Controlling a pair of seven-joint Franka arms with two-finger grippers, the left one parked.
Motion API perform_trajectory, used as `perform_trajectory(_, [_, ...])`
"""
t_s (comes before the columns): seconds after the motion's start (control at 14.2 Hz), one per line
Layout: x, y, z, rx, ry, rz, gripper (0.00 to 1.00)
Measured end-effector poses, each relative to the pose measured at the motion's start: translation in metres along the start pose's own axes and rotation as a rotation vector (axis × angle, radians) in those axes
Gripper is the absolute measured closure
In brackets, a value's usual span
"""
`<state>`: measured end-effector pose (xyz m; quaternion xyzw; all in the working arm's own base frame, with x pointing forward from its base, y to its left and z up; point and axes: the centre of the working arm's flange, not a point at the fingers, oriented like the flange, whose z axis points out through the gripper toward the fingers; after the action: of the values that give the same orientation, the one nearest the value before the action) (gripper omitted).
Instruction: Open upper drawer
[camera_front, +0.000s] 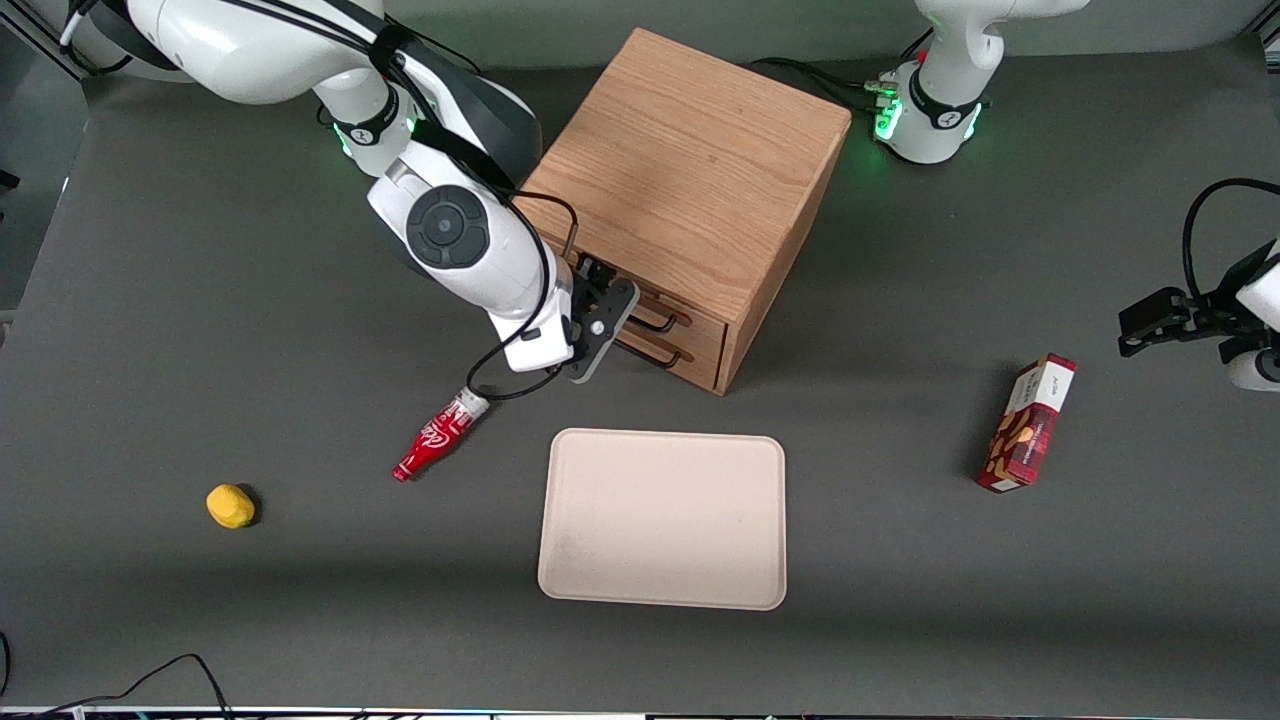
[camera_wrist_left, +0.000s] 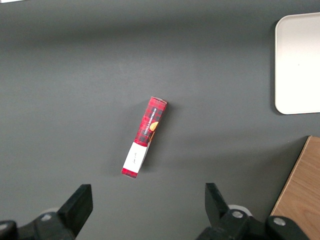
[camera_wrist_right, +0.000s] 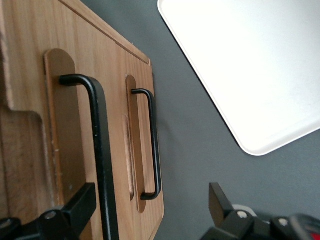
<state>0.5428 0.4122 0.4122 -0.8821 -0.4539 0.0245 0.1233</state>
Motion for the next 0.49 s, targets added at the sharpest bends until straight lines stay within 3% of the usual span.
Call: perform_trajectory(0.49, [0.001, 0.014, 0.011, -0.002, 0.024, 0.013, 0.0])
